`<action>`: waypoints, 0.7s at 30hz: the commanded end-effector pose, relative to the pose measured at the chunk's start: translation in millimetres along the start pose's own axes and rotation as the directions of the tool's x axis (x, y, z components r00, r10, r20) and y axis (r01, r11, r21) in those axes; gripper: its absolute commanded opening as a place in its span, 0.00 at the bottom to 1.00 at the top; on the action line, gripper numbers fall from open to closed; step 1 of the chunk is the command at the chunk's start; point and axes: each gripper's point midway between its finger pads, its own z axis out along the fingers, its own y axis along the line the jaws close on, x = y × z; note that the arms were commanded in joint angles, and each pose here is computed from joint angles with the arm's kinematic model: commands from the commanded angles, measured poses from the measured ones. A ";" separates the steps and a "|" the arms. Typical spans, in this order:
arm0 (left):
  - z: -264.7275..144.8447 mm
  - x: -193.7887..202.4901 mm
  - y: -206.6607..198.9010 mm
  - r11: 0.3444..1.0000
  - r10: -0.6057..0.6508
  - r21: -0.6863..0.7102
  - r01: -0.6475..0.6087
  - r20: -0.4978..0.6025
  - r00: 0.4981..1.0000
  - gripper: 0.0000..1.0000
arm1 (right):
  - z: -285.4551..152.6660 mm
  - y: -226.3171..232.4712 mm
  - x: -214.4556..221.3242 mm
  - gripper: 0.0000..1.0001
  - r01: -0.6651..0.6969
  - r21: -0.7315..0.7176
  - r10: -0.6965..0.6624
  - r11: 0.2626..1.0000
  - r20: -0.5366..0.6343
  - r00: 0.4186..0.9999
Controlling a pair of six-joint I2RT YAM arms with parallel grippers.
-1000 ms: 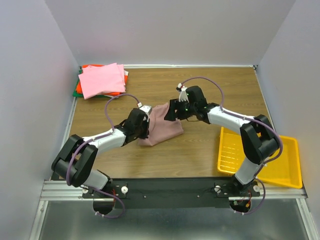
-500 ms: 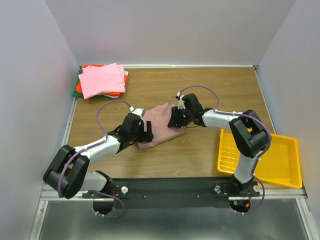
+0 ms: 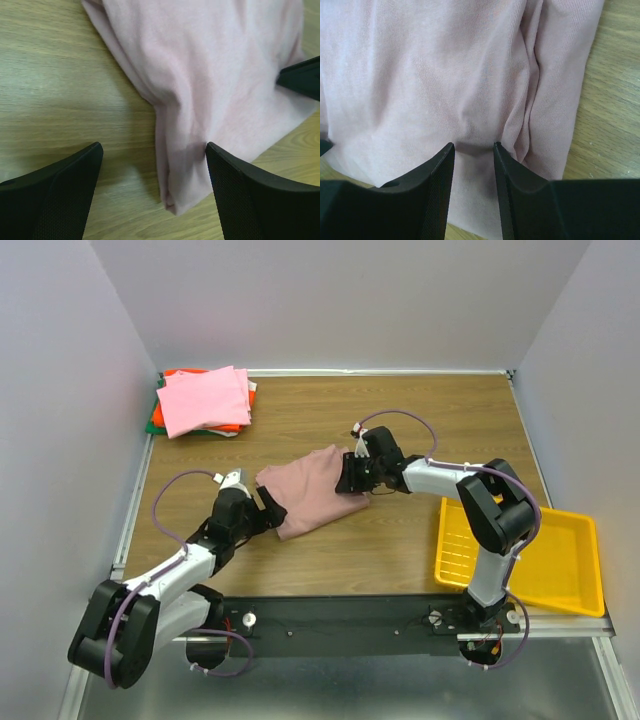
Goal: Fold and stack the t-shirts
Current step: Neatly place the folded tshirt to the corner
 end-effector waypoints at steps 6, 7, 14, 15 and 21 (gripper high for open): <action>6.0 -0.6 -34.3 0.971 -0.132 0.200 0.128 0.006 0.991 0.92 | 2.6 -27.6 26.2 0.45 -0.013 0.115 0.022 0.993 -0.077 0.997; 8.3 0.4 -32.9 0.973 -0.135 0.190 0.132 0.002 0.991 0.92 | 1.4 -26.3 24.4 0.45 -0.012 0.113 0.020 0.994 -0.072 0.997; 19.2 0.6 -28.7 0.968 -0.198 0.156 0.196 -0.003 0.980 0.94 | -6.9 -20.0 18.2 0.45 -0.008 0.095 0.013 0.995 -0.052 0.999; 20.3 -2.6 -30.6 0.967 -0.202 0.159 0.199 0.003 0.979 0.94 | -7.0 -18.6 18.0 0.45 -0.006 0.090 0.011 0.996 -0.052 0.999; 31.5 -7.3 -40.1 0.956 -0.232 0.180 0.231 -0.015 0.973 0.95 | -5.2 -18.5 22.6 0.44 -0.011 0.082 0.016 0.997 -0.068 0.998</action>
